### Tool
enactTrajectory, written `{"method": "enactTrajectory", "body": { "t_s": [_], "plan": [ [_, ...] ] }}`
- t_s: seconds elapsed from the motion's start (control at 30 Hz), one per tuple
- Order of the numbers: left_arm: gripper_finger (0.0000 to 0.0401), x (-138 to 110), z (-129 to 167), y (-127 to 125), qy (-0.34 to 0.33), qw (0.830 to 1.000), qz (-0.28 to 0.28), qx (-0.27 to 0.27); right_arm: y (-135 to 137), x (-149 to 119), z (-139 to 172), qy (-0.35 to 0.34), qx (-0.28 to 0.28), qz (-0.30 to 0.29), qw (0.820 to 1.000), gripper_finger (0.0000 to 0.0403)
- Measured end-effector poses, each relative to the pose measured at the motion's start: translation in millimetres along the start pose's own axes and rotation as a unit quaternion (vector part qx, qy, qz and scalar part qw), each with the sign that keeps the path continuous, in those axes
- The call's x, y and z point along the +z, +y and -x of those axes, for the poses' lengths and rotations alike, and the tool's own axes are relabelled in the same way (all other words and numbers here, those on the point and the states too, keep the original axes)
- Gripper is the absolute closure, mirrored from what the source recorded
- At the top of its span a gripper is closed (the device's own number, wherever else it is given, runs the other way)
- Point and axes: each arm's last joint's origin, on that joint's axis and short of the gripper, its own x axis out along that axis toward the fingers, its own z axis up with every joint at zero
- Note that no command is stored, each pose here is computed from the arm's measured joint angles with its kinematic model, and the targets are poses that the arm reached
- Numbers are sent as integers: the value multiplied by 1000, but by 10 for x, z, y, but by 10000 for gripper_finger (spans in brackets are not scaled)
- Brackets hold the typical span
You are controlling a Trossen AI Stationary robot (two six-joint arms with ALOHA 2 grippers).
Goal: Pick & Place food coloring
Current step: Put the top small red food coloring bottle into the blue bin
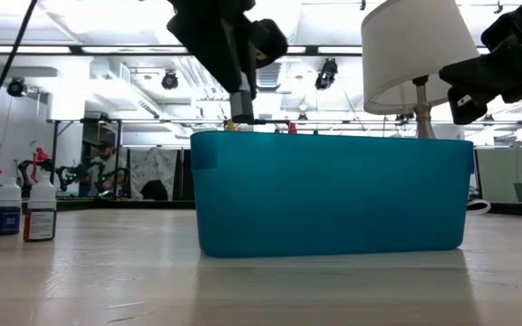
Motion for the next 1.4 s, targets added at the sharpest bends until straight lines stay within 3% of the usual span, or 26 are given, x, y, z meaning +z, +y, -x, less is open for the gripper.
{"method": "enactTrajectory", "body": {
  "t_s": [0.2,0.5,0.8,1.0,1.2,1.4],
  "plan": [
    [353,46,-117,15,7,1000,-11,-16,1,1,0,0,0,0,1000,394],
    [353,33,-281,28,24,995,-95,-24,0,0,0,0,0,0,1000,394],
    [353,2,-461,44,45,991,-123,-33,1,1,0,0,0,0,1000,394],
    [353,22,-462,50,35,991,-124,-28,1,1,0,0,0,0,1000,394],
    [353,74,-449,62,5,996,-81,-30,1,1,0,0,0,0,1000,394],
    [353,229,-278,95,-33,997,-70,-27,0,0,0,0,0,0,1000,394]
  ]
}}
